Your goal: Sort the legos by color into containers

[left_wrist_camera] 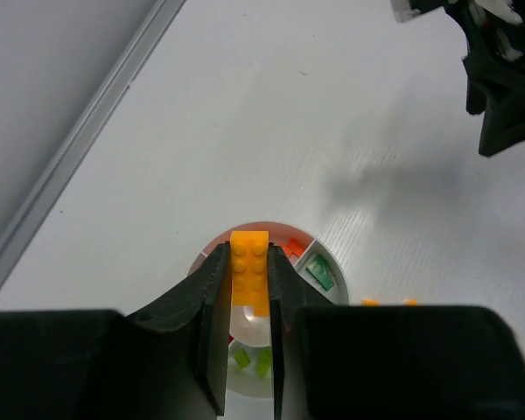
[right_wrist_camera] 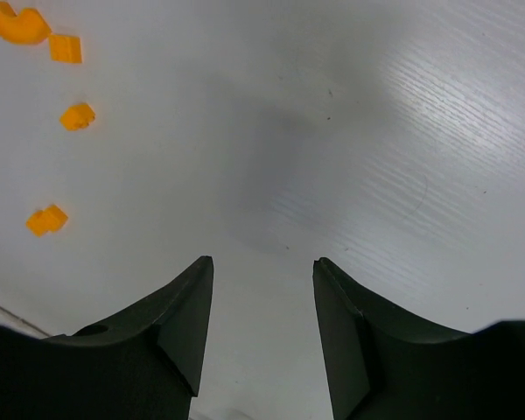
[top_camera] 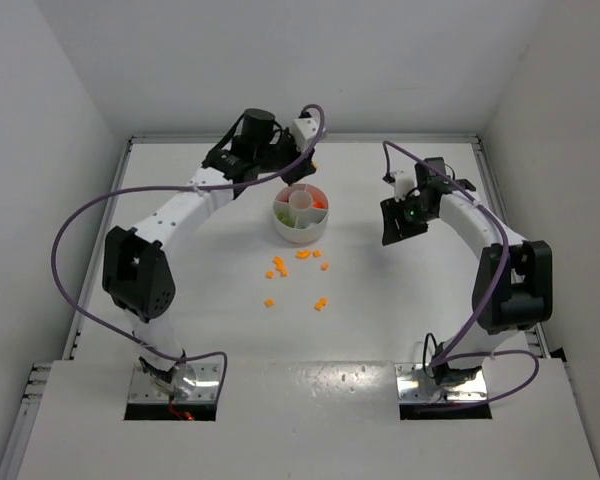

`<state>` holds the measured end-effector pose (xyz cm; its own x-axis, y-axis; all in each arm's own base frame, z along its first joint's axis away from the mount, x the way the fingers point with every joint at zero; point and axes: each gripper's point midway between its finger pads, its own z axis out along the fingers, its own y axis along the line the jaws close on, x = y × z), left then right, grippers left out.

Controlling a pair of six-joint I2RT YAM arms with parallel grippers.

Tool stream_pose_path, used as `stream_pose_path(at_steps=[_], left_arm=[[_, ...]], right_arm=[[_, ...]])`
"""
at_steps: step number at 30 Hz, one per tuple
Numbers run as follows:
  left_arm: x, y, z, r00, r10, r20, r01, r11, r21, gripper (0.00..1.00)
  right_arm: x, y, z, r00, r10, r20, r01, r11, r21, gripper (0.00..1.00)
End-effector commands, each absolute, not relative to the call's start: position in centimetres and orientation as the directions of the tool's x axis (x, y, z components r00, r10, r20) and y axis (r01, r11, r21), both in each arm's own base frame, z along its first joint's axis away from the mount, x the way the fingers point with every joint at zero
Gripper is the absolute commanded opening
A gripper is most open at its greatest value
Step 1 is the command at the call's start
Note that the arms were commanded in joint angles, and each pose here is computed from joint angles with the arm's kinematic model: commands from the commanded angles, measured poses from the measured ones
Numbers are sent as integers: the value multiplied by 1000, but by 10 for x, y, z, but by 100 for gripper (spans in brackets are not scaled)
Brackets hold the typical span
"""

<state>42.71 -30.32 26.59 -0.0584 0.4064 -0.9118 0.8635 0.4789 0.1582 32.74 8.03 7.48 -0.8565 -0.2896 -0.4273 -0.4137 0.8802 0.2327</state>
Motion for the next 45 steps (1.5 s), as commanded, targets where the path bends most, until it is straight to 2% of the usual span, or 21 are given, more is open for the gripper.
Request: stream_pose_path(at_steps=[1,7,20,38,42,43,45], left_arm=[[443,-314,259,-181,312,-933,845,534,15,3],[467,-304,246,-239,276,-931,816,576,-39,3],[483,-293,212,-315,296,-901,779,623,-68,3],[455,-279,192,-337,327,-883,794,603,-80,3],[453,-278,187,-346,331,-878,793,603,-85,11],[453,-278,187,-346,331,-878,793,603,-85,19],[453,-278,187,-346,331,-878,793,603,-85,29]], right_arm=[[342,89,91,-821,-306,-482,-456,860,230,50],[341,92,89,-822,-324,-469,-463,859,219,50],[344,95,86,-821,-340,-458,-476,852,220,50],[345,102,83,-822,-356,-445,-488,843,225,50],[345,102,79,-826,-357,-436,-485,844,229,50],[345,102,79,-826,-357,-436,-485,844,229,50],[345,102,79,-826,-357,-436,-485,844,229,50]])
